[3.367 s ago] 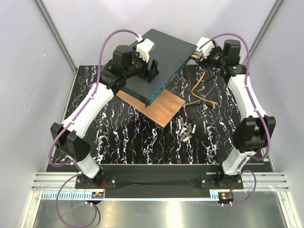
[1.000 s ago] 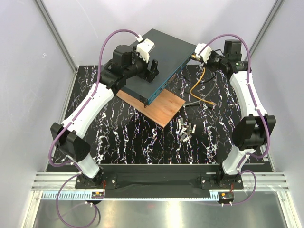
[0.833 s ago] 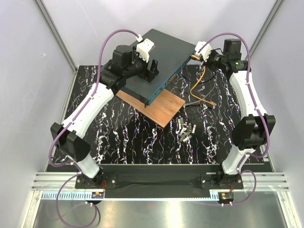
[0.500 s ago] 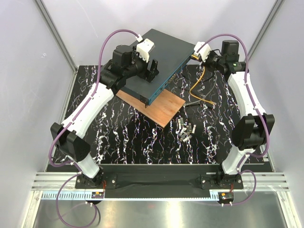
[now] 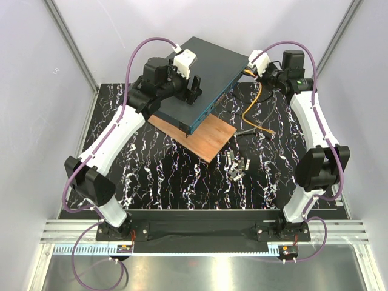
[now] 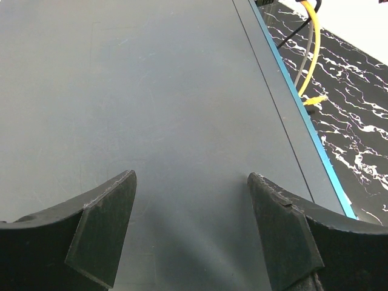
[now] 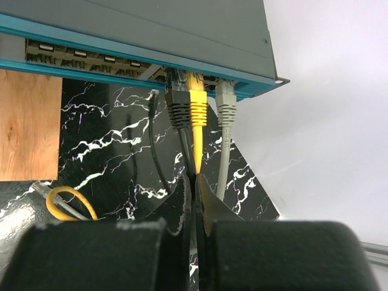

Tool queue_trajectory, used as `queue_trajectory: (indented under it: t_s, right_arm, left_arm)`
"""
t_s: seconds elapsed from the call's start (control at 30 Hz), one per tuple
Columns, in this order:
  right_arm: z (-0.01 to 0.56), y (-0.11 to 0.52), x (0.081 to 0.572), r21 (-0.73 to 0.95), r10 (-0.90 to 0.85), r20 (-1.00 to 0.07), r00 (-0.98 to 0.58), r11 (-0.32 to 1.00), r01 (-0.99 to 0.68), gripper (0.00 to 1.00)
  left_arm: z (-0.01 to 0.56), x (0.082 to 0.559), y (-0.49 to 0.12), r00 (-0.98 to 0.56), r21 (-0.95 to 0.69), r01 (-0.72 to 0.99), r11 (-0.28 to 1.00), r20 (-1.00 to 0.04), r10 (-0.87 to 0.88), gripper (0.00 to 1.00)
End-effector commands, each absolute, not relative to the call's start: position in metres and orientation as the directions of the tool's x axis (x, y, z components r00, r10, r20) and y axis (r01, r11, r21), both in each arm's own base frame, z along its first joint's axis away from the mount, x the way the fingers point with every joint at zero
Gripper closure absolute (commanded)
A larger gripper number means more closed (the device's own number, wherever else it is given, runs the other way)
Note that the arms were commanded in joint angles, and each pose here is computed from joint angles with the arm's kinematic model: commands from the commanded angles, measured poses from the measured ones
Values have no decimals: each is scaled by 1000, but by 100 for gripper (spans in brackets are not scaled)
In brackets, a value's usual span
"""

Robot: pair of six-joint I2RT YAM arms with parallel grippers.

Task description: Insert the plug into the switch port

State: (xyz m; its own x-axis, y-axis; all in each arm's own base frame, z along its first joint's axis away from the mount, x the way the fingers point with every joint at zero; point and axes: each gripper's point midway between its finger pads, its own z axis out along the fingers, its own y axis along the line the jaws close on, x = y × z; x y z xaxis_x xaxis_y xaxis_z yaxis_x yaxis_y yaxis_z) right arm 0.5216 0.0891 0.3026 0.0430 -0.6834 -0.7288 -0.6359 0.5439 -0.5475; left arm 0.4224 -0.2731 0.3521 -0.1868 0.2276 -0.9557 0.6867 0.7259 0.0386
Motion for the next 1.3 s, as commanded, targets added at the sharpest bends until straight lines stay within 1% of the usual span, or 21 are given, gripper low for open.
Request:
queue_trajectory:
  t_s: [0.0,0.17,0.27,0.4,0.53,0.7,0.77,0.83,0.97,1.0,1.1,1.27]
  right_arm:
    - [355,145,528,-628,-600,-747,288,493,-602,100]
    - [331,150,532,-608,-611,-748,258,476,-635,100]
    - [339,151,538,-612,-602,-753,265,492,-620,100]
    - [380,155,540,-631,-569,-758,319,514,-582,100]
    - [389,166,528,-601,-529,-783,328,509,-616,100]
    - [367,177,526,-583,-533,-788,307,489,-649,100]
    - [356,179,533,-579,-537,-790,295,497,-646,100]
    - [358,181,538,-576,-527,-796,297,511,-638,100]
    - [372,186,545,-574,-506,-805,310,529,-625,100]
    - [386,186,543,-583,-496,-803,331,534,-613,100]
    - [402,192,538,-581,-472,-808,354,535,-613,100]
    - [417,199,529,-567,-433,-821,371,541,-621,100]
  left_arm:
    - [378,428,-278,-114,60,698,714,-975,193,21]
    - [377,428,-276,-118,58,697,715,-974,195,20]
    - [377,428,-274,-118,62,692,719,-973,198,21]
    - [378,429,-274,-116,63,692,719,-974,196,21]
    - [378,430,-274,-117,59,690,721,-975,191,21]
    - [377,432,-274,-119,55,690,722,-975,189,21]
    - [377,431,-273,-120,56,690,722,-974,190,20]
    - [375,433,-270,-120,60,686,725,-974,194,21]
    - [375,434,-267,-122,60,683,728,-973,195,21]
    - [375,433,-266,-123,59,683,728,-973,194,21]
    - [374,434,-267,-124,56,685,726,-974,192,21]
    - [373,434,-267,-126,53,687,725,-973,191,21]
